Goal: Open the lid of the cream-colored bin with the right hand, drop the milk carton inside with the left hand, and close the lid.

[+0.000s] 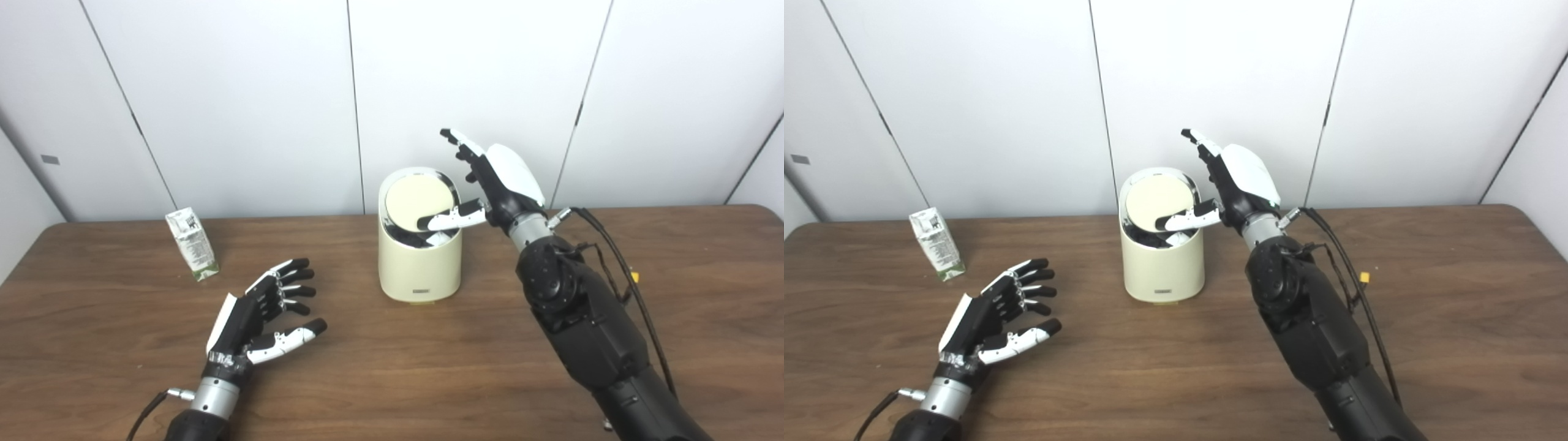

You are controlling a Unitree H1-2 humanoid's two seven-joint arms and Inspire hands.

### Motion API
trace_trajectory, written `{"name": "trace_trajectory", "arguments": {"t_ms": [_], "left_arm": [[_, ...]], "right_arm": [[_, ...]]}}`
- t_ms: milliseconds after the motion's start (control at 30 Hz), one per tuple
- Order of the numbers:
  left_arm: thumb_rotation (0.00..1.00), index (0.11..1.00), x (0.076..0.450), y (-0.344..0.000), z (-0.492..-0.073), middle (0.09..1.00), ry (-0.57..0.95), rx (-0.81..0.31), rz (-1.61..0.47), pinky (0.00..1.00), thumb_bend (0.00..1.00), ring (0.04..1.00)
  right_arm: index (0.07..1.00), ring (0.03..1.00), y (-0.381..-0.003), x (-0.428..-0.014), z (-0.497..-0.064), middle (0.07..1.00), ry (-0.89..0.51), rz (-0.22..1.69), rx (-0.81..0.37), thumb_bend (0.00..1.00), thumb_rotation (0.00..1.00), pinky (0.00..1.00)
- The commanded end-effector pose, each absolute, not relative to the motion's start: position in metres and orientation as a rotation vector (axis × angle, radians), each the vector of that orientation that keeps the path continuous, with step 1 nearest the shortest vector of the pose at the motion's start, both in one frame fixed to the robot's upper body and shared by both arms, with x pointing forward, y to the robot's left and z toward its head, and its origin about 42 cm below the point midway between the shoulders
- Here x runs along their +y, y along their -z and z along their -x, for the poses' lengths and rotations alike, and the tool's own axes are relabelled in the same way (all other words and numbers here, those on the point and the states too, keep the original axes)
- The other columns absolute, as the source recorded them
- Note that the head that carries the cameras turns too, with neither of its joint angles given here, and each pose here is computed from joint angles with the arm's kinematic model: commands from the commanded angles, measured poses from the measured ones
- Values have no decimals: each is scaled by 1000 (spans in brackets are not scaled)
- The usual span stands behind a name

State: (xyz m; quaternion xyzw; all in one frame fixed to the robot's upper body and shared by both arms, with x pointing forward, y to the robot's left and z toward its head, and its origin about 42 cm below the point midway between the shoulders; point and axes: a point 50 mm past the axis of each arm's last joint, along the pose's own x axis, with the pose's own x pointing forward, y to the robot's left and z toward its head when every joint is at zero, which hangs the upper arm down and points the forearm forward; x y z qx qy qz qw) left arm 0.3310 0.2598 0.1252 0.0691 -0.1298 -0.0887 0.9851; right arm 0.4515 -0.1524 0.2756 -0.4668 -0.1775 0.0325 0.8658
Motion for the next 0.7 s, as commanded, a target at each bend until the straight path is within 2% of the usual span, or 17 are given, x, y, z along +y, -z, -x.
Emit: {"name": "trace_trajectory", "arguments": {"t_ms": [0,267,400,500,667], "left_arm": [[116,846,260,-143,-333,797,178,-346,-146,587,711,708],[134,842,262,-142,-333,794,174,-344,-151,581,719,703],[106,841,262,-141,-333,796,177,-341,-137,587,709,705],[103,843,261,-141,-332,796,176,-341,-142,578,704,703],[99,846,261,-142,-331,797,175,-333,-142,577,699,708]], "right_arm": [[915,862,-299,-151,-453,922,-29,1042,-467,964,237,698],[914,892,-297,-144,-450,929,1,1119,-418,930,240,776],[909,895,-297,-140,-450,931,1,1116,-390,923,245,785],[909,893,-298,-140,-450,933,-19,1070,-368,905,253,761],[898,833,-310,-151,-447,904,-29,882,-331,871,280,627]]}}
